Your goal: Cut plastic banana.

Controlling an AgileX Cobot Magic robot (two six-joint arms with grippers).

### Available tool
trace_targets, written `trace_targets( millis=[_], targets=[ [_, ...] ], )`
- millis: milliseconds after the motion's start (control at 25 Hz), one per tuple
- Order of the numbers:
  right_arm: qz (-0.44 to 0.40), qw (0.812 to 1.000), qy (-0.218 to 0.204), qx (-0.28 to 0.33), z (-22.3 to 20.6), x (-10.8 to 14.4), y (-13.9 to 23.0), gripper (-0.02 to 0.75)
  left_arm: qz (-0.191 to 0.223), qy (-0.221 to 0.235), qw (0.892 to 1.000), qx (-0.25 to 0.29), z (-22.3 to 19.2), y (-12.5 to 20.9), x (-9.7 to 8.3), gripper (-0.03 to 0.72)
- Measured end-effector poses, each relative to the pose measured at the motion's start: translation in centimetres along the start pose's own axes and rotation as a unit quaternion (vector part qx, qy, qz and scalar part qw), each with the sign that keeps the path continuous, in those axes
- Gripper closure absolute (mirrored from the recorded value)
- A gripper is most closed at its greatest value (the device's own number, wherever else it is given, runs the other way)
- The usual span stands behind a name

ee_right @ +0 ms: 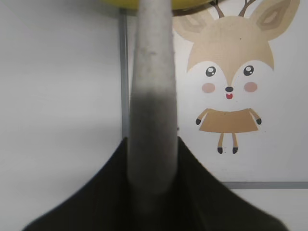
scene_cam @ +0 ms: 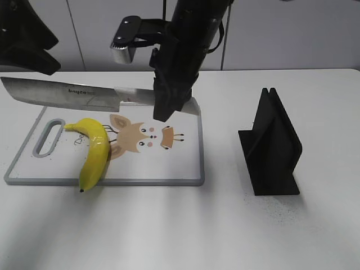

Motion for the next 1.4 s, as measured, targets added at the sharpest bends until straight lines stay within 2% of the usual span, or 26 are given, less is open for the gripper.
trace_targets(
  millis=[240, 480, 720, 920, 1240, 1400],
  targets=[
    [0.028, 0.999, 0.033, 0.012, 0.8, -1.9, 0.8, 0.56, -0.004, 0.023, 0.999, 0.032, -1.5, 1.7, 0.1, 0.102],
    [0.038, 0.998, 0.041, 0.016, 1.3, -3.4, 1.9, 0.56, -0.014, 0.031, 0.997, 0.063, -2.5, 3.2, 0.3, 0.142],
    [0.049, 0.998, 0.029, 0.0, 1.2, -3.1, 1.5, 0.56, -0.008, 0.029, 0.997, 0.068, -3.5, 3.8, 0.7, 0.168],
    [0.051, 0.998, 0.039, -0.014, 1.5, -3.4, 1.0, 0.56, -0.001, 0.044, 0.997, 0.07, -4.6, 4.5, 0.6, 0.184],
    [0.048, 0.998, 0.034, -0.011, 0.5, -3.5, 1.1, 0.56, 0.003, 0.028, 0.997, 0.065, -4.7, 4.4, 1.1, 0.294],
    [0.049, 0.998, 0.041, -0.016, 0.6, -3.8, 0.9, 0.56, 0.006, 0.029, 0.998, 0.063, -4.8, 4.3, 1.1, 0.399]
  ],
)
Point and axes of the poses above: a point on each arm's last joint axis where the gripper is mounted, z pointing back along that axis away from the gripper, x along the wrist's bending axis when the last joint is at zero, y = z × x, the point moved 6 cm from there along -z, pointing out along that axis toward the gripper, and after that the axes turned 12 degrees about -z, right-handed, at the moved point
